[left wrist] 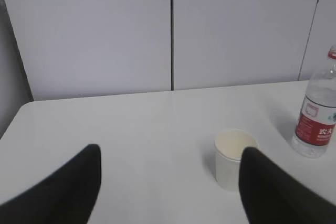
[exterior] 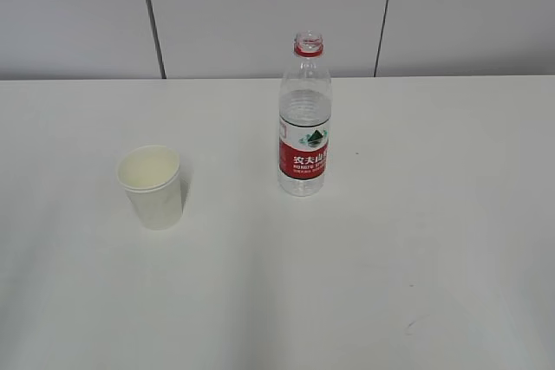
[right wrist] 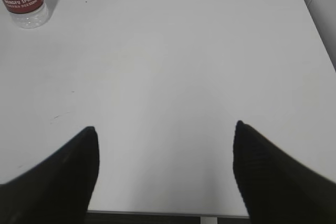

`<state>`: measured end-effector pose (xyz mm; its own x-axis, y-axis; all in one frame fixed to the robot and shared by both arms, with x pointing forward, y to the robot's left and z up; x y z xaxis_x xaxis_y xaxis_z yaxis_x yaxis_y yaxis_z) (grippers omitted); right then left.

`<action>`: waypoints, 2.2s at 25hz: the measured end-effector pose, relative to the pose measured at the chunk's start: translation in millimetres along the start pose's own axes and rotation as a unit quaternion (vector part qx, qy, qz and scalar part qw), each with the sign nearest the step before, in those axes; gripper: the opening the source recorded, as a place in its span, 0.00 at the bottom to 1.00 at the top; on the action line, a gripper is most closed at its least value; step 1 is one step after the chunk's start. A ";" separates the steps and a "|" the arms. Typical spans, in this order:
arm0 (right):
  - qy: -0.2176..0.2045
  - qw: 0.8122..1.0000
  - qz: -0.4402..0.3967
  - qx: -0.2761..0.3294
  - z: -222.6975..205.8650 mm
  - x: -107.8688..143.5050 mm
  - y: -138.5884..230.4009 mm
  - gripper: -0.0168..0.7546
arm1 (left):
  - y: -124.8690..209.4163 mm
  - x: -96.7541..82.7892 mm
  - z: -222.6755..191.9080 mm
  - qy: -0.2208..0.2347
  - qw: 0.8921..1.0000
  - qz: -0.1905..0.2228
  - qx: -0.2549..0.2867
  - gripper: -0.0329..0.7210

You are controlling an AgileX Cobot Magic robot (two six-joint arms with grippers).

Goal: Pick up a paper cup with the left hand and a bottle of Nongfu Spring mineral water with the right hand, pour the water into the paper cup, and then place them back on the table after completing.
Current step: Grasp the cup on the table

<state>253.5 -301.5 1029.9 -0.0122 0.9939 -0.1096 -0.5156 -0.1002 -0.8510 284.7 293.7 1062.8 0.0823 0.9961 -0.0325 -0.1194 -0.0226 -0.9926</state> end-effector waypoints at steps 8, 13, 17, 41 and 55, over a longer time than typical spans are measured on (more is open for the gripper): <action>0.000 1.000 0.000 -0.001 0.0 0.0 -0.2 0.78 | 0.9 1.9 -9.0 -0.004 0.999 0.001 -0.045 0.71; 0.001 1.000 0.000 -0.011 2.3 -0.4 -3.5 0.78 | 1.7 2.2 -13.3 -0.005 0.999 0.001 -0.034 0.71; 0.005 0.999 0.000 -0.044 4.2 -1.4 -12.0 0.78 | 4.7 2.7 -20.4 -0.006 1.000 0.002 -0.013 0.71; 0.017 0.981 0.003 -0.195 -49.8 -0.8 -29.4 0.78 | 6.3 4.5 -36.4 -0.010 1.000 0.003 -0.010 0.71; -0.017 0.969 0.019 -0.247 -77.7 7.4 -42.7 0.78 | -0.4 8.4 -63.8 -0.020 0.999 -0.003 -0.044 0.69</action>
<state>342.0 -293.4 1025.5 -0.0564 0.9893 -0.1349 -0.0419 -0.1373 -0.9896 348.5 296.6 1055.4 0.0422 0.9988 -0.0240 -0.0323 -0.0226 -0.9992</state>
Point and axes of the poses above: a point on each arm's last joint axis where the gripper is mounted, z pointing back along that axis away from the gripper, x along the wrist's bending axis when the last joint is at zero, y = z × x, the point moved 3 cm from there along -z, pointing out along that axis toward the gripper, and after that the axes turned 1 degree about z, right-handed, at the moved point
